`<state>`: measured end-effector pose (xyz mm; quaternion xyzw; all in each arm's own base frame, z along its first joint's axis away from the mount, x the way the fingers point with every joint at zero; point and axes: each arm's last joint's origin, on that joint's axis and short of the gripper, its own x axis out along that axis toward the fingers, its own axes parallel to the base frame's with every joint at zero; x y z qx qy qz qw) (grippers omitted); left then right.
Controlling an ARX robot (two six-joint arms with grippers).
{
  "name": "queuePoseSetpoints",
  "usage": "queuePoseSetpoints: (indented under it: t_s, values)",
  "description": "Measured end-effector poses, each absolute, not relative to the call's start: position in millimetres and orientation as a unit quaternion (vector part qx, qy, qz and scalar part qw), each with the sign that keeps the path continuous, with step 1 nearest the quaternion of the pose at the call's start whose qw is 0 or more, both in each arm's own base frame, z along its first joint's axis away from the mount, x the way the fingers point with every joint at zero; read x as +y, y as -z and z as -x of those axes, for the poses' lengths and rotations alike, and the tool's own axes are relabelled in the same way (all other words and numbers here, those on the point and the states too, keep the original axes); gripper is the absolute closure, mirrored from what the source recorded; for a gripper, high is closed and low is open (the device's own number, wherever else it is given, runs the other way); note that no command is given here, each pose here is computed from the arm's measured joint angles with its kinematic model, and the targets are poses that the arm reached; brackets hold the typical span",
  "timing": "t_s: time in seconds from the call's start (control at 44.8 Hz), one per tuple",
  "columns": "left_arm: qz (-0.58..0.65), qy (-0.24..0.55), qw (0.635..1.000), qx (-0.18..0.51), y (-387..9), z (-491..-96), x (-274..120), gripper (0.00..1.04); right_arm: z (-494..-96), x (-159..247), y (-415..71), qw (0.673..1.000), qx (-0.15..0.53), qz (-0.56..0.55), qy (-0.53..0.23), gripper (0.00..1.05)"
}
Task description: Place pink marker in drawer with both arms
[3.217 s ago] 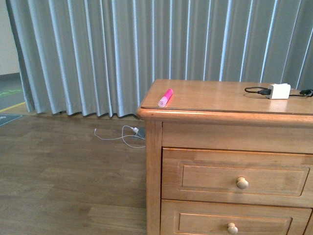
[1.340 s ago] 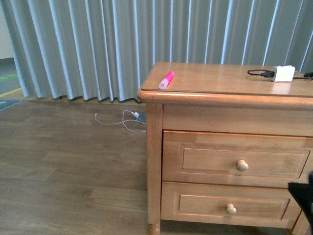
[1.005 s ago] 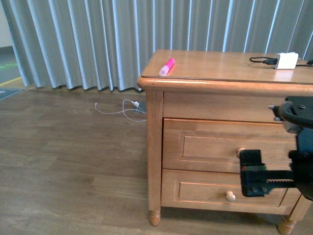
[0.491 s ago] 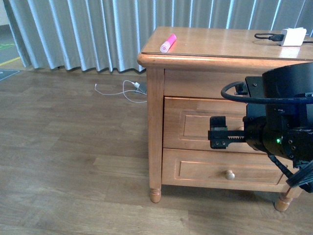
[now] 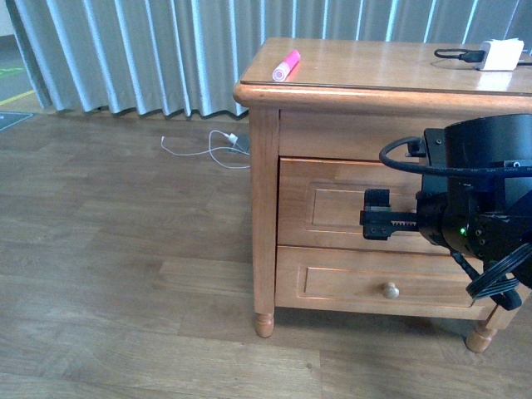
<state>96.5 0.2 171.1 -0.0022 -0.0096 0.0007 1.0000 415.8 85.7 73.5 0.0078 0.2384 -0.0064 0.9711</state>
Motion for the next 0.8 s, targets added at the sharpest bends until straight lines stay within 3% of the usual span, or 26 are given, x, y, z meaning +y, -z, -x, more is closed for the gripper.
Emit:
queuePoseSetpoints:
  t_s: [0.469,0.804]
  values:
    - [0.002,-0.001,1.0,-0.01,-171.1,-96.5,0.2,0.06,-419.8,86.7,-65.7,0.971,0.238,-0.008,0.005,0.1]
    - [0.002,-0.001,1.0,-0.01,-171.1,-96.5,0.2,0.06,-419.1,84.7,-63.8,0.969,0.248,0.005,0.01,0.75]
